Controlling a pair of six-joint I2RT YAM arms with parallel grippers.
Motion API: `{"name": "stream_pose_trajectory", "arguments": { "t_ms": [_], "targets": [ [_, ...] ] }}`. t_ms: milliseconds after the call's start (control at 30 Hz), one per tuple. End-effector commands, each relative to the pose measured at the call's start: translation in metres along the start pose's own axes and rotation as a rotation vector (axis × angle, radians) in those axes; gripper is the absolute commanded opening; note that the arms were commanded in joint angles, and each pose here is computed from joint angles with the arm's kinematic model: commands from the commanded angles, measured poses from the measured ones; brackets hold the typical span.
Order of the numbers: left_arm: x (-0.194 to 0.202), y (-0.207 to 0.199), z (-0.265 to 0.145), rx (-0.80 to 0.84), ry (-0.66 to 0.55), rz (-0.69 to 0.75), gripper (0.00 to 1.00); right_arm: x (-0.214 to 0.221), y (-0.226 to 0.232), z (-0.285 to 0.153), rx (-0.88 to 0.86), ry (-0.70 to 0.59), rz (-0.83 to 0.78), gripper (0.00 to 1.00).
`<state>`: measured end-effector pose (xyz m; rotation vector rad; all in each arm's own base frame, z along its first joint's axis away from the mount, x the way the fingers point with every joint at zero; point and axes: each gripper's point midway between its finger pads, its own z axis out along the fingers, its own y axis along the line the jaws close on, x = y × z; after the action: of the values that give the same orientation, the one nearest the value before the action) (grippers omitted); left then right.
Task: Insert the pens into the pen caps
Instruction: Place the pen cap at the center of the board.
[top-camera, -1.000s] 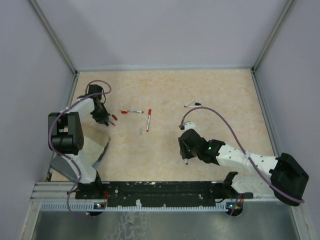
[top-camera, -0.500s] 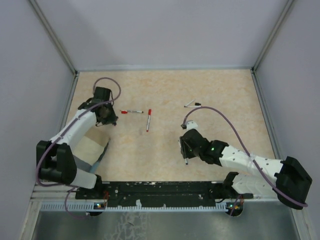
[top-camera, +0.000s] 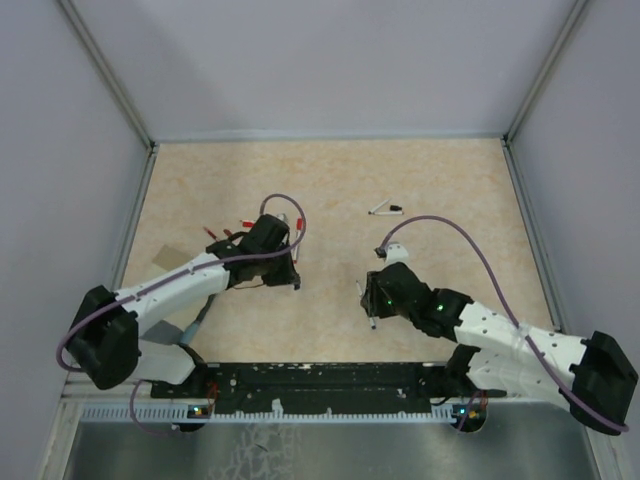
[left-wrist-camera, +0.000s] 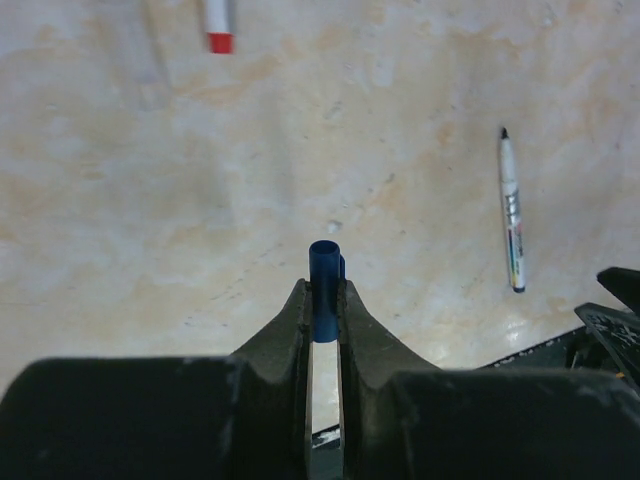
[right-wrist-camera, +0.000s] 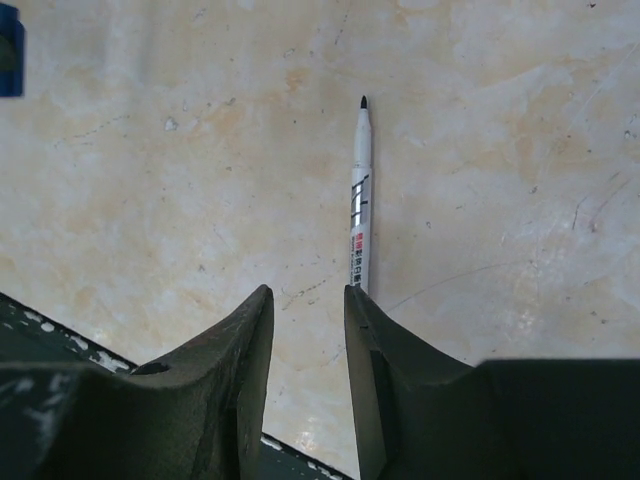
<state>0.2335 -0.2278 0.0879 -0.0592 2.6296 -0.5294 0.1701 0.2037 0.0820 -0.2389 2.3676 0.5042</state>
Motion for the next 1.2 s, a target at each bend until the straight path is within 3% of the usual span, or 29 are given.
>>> {"name": "stream_pose_trajectory", "arguments": {
  "t_ms": [0,400,567,767,1167],
  "targets": [
    [0.014,-0.034,0.009,0.081,-0.002,0.009,0.14,-0.020,0.021,-0.002,-0.088,-0.086,0.102,0.36],
    [0.074,-0.043,0.055,-0.014,0.119,0.118,0.17,-0.005,0.000,0.001,0.019,-0.035,0.106,0.38],
    [0.077,-0.043,0.060,-0.037,0.129,0.129,0.28,0.001,-0.006,0.002,0.050,-0.009,0.103,0.40],
    [0.069,-0.041,0.049,-0.049,0.098,0.130,0.36,0.012,-0.011,0.007,0.086,0.044,0.084,0.43],
    [0.036,-0.040,0.001,-0.008,-0.072,0.133,0.42,0.032,-0.012,0.019,0.117,0.149,0.033,0.46]
  ]
}}
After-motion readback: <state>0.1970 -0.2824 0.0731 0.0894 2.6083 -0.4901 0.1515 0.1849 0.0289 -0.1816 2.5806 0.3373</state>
